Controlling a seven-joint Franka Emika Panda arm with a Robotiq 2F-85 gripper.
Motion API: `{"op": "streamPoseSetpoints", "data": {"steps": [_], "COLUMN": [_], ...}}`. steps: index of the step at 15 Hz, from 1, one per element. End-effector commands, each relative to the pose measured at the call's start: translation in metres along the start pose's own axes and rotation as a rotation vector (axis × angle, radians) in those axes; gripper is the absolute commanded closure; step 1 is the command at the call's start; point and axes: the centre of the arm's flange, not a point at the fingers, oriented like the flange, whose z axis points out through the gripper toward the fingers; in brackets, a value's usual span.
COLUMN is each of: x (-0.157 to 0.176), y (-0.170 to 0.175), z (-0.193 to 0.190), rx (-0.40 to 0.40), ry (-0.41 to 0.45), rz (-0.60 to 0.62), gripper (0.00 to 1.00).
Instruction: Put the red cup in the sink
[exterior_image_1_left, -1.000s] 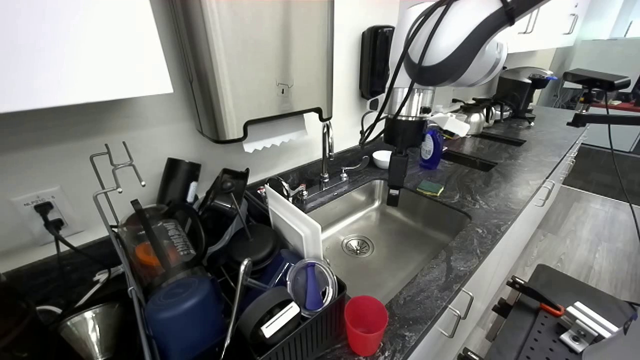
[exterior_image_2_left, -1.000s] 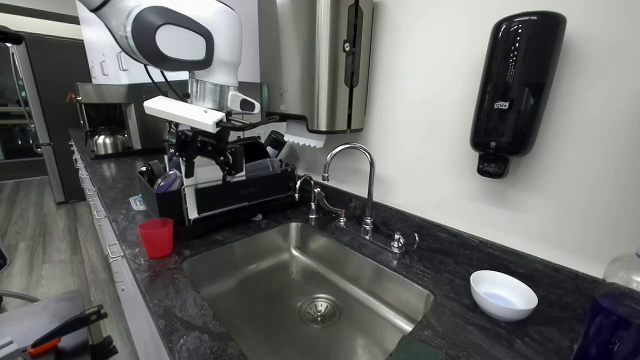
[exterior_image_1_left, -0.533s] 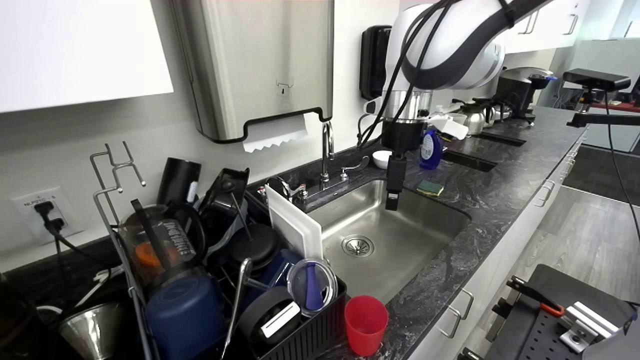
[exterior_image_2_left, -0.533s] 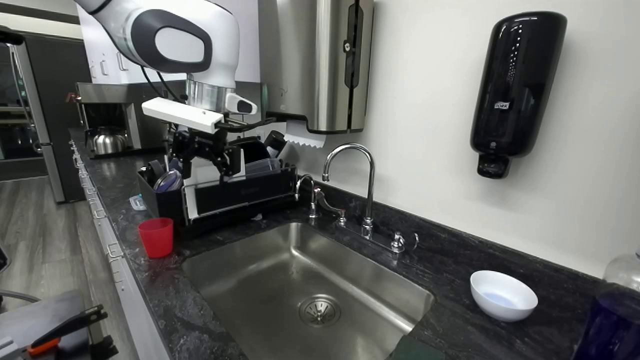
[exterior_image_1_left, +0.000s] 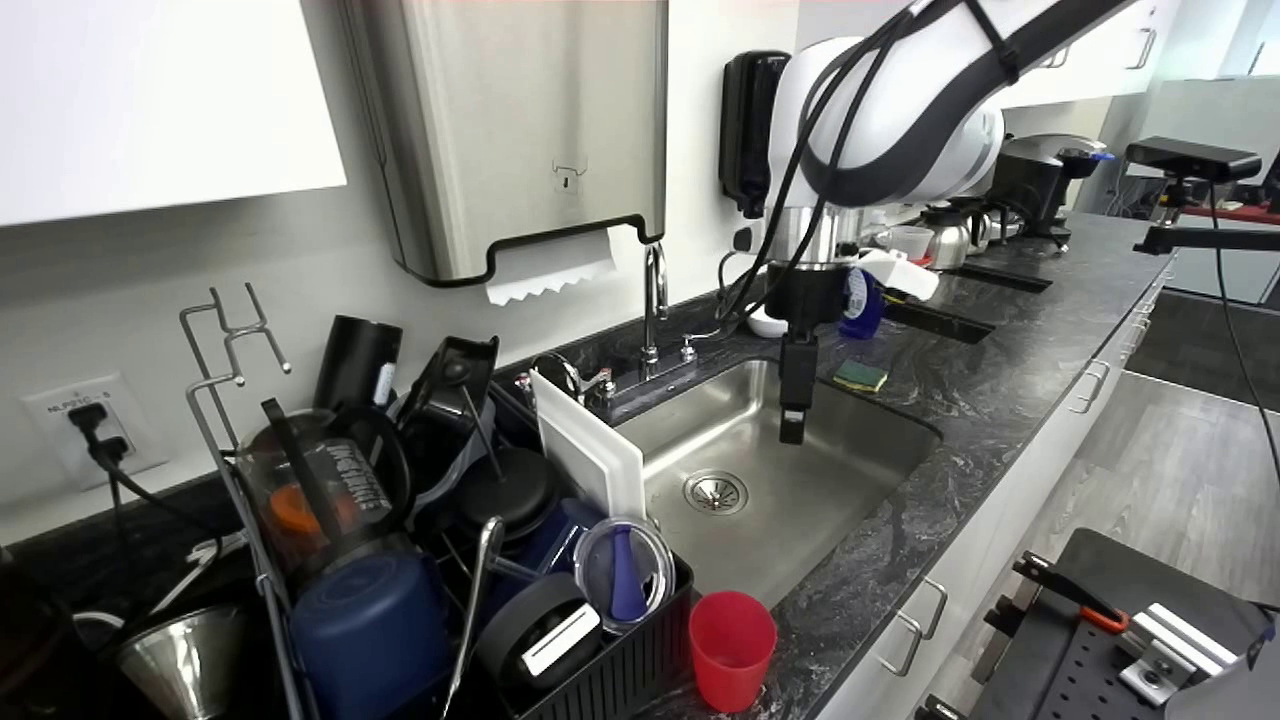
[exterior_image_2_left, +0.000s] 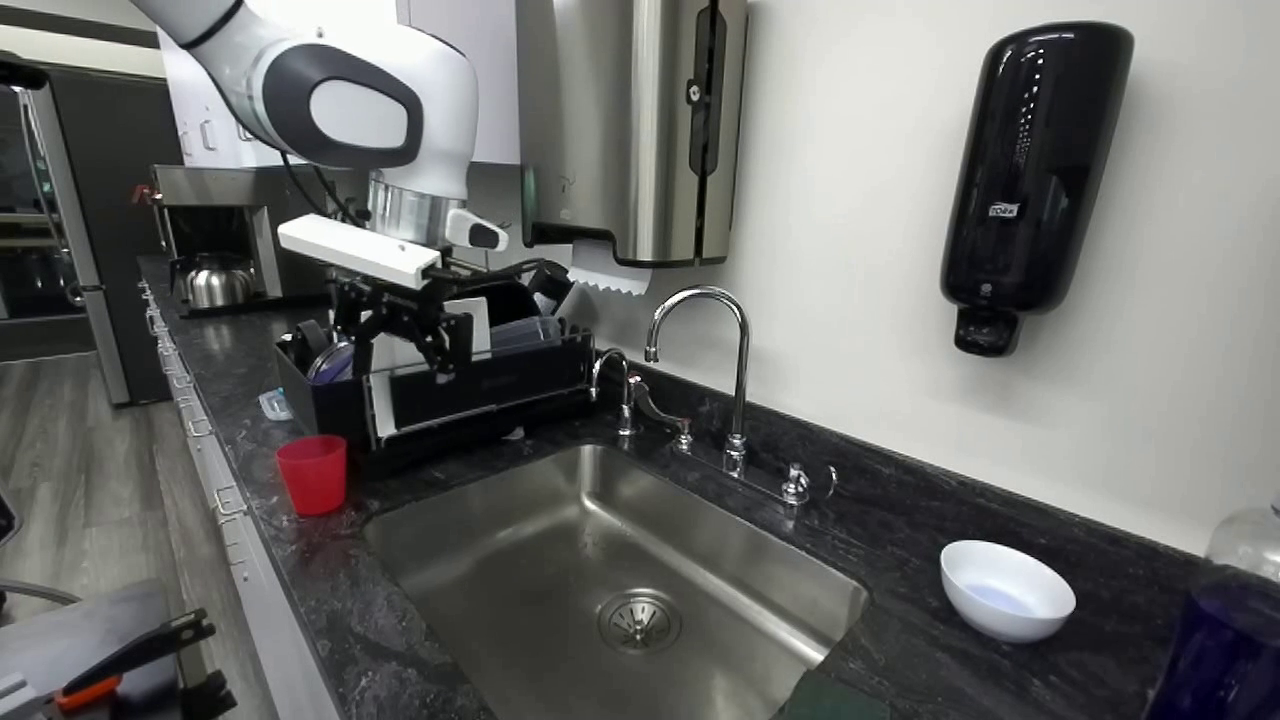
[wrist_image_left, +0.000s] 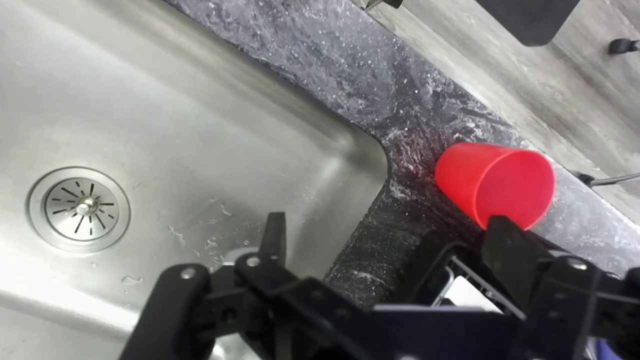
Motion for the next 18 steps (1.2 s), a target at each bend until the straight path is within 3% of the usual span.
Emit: {"op": "streamPoseSetpoints", "data": {"steps": [1, 10, 18], "x": [0.003, 0.018, 0.035], "y": [-0.003, -0.029, -0.070], "z": [0.033, 0.081, 0.121], "rx": [0.030, 0.072, 0.086], "ry": [-0.017, 0.001, -0.043], "rz": [-0.009, -0.011, -0.087], "gripper": [0.00, 0.00, 0.00]}}
